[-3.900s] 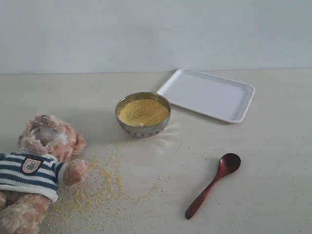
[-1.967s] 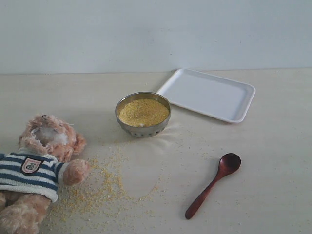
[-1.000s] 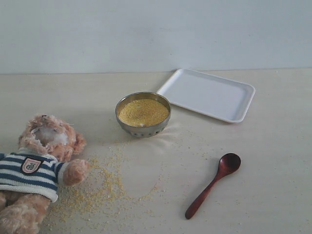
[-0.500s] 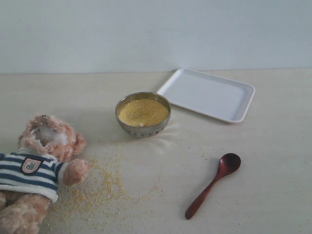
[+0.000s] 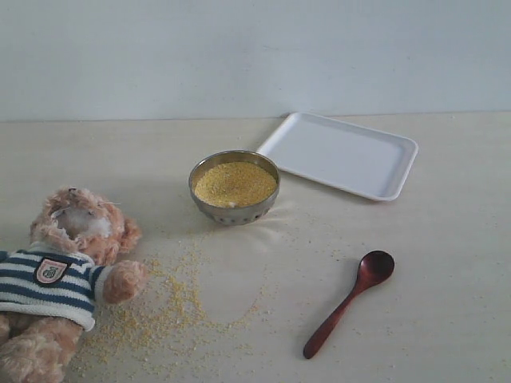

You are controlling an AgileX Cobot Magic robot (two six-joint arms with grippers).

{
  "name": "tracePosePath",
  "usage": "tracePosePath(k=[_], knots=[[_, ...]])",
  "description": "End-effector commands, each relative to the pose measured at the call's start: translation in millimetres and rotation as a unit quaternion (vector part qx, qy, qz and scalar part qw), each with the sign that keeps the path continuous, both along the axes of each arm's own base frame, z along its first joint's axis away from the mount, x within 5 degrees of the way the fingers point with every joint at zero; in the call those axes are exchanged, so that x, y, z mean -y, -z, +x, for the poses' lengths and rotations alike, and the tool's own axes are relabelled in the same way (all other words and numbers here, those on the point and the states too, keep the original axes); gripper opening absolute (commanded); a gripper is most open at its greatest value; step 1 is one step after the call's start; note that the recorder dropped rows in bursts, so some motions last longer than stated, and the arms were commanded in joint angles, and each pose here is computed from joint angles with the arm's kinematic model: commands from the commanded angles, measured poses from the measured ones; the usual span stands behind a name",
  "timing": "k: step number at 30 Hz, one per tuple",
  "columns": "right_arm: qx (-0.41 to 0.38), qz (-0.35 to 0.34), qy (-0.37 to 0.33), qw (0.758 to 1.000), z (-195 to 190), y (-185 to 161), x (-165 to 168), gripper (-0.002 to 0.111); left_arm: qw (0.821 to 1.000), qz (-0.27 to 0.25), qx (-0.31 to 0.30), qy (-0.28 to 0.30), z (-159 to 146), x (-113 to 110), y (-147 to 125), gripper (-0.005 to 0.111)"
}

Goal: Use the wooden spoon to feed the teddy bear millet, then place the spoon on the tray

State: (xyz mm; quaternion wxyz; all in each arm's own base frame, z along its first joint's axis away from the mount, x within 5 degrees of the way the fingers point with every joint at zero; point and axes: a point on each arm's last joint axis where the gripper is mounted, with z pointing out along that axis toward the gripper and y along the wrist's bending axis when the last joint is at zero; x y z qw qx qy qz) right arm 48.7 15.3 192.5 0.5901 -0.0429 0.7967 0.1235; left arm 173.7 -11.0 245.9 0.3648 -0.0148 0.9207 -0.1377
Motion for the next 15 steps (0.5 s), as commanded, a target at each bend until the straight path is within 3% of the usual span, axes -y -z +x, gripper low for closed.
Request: tracePosePath(k=[1, 4, 6, 7, 9, 15], knots=[[0.001, 0.0, -0.001, 1.0, -0.1, 1.1, 0.0, 0.0, 1.0, 0.006, -0.002, -0.003, 0.4, -15.8, -1.5, 0.005], [0.001, 0.0, -0.001, 1.0, -0.1, 1.1, 0.0, 0.0, 0.998, -0.031, -0.002, -0.046, 4.0, -26.1, -0.6, 0.005], [0.001, 0.0, -0.001, 1.0, -0.1, 1.1, 0.0, 0.0, 0.998, -0.06, -0.004, -0.028, 7.8, -26.1, 2.2, 0.005], [0.001, 0.0, -0.001, 1.0, -0.1, 1.1, 0.0, 0.0, 0.995, -0.096, -0.014, 0.0, 9.9, -22.4, 5.1, 0.005], [0.001, 0.0, -0.001, 1.0, -0.1, 1.1, 0.0, 0.0, 0.991, -0.123, -0.032, 0.045, 11.1, -17.9, 10.4, 0.005], [0.001, 0.0, -0.001, 1.0, -0.1, 1.1, 0.0, 0.0, 0.993, -0.101, -0.059, 0.007, 18.1, -33.3, 24.9, 0.005]])
